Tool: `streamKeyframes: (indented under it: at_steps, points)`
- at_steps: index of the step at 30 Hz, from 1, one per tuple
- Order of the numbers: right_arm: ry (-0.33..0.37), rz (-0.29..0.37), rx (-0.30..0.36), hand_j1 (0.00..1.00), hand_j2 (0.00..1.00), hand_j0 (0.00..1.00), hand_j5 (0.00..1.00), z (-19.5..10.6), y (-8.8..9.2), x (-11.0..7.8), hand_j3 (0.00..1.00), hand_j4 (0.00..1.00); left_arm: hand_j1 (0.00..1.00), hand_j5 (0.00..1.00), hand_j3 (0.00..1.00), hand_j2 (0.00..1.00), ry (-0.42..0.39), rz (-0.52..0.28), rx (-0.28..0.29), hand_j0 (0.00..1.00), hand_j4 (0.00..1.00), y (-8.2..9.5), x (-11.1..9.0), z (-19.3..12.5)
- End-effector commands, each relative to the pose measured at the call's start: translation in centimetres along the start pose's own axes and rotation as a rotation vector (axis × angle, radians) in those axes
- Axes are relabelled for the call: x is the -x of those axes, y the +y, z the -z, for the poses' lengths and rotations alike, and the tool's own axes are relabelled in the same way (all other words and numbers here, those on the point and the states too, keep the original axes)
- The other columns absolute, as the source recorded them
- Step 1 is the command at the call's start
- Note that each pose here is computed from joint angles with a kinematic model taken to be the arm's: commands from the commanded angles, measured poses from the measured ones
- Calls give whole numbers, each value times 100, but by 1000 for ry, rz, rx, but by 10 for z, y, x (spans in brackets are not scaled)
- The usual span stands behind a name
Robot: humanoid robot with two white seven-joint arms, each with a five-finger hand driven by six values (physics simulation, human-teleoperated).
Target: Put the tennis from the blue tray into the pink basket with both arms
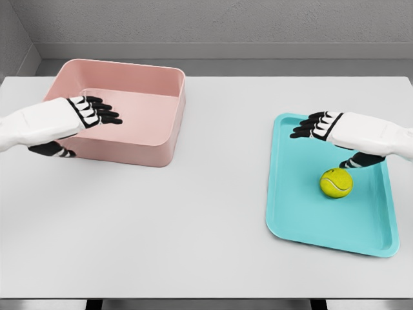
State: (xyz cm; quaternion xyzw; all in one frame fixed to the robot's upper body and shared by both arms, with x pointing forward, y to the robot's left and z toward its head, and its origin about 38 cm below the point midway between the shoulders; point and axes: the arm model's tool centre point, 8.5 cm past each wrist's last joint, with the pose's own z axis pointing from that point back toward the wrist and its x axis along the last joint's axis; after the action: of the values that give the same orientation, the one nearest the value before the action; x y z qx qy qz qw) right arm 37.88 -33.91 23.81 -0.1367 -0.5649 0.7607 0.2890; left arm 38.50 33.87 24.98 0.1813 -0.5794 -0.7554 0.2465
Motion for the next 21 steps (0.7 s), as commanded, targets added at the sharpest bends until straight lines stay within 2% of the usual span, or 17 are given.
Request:
streamKeyframes:
  at_steps: [1, 4, 6, 8, 13, 17, 21]
  points:
    - [5, 4, 2, 100, 100, 100, 100, -1, -1, 1, 100, 100, 100, 100, 100, 100, -8, 16, 38, 100, 100, 0, -5, -5]
    - [25, 6, -15, 100, 100, 100, 100, -6, 1, 7, 100, 100, 100, 100, 100, 100, -24, 35, 52, 100, 100, 2, -11, -5]
    - [105, 59, -40, 100, 100, 100, 100, -19, 16, 31, 100, 100, 100, 100, 100, 100, -28, 33, 81, 100, 100, -4, -15, -10]
    - [153, 93, -76, 100, 100, 100, 100, -33, 31, 43, 100, 100, 100, 100, 100, 100, -33, 38, 103, 100, 100, -7, -18, -14]
    - [170, 129, -134, 100, 100, 100, 100, -31, 63, 44, 100, 100, 100, 100, 100, 100, -28, 70, 146, 100, 100, -14, -19, -15]
    - [162, 128, -152, 100, 100, 100, 100, -29, 70, 40, 100, 100, 100, 100, 100, 100, -31, 100, 165, 100, 100, -13, -22, -17]
    - [146, 136, -160, 100, 100, 100, 100, -24, 75, 37, 100, 100, 100, 100, 100, 100, -58, 89, 193, 100, 100, -26, -29, -12]
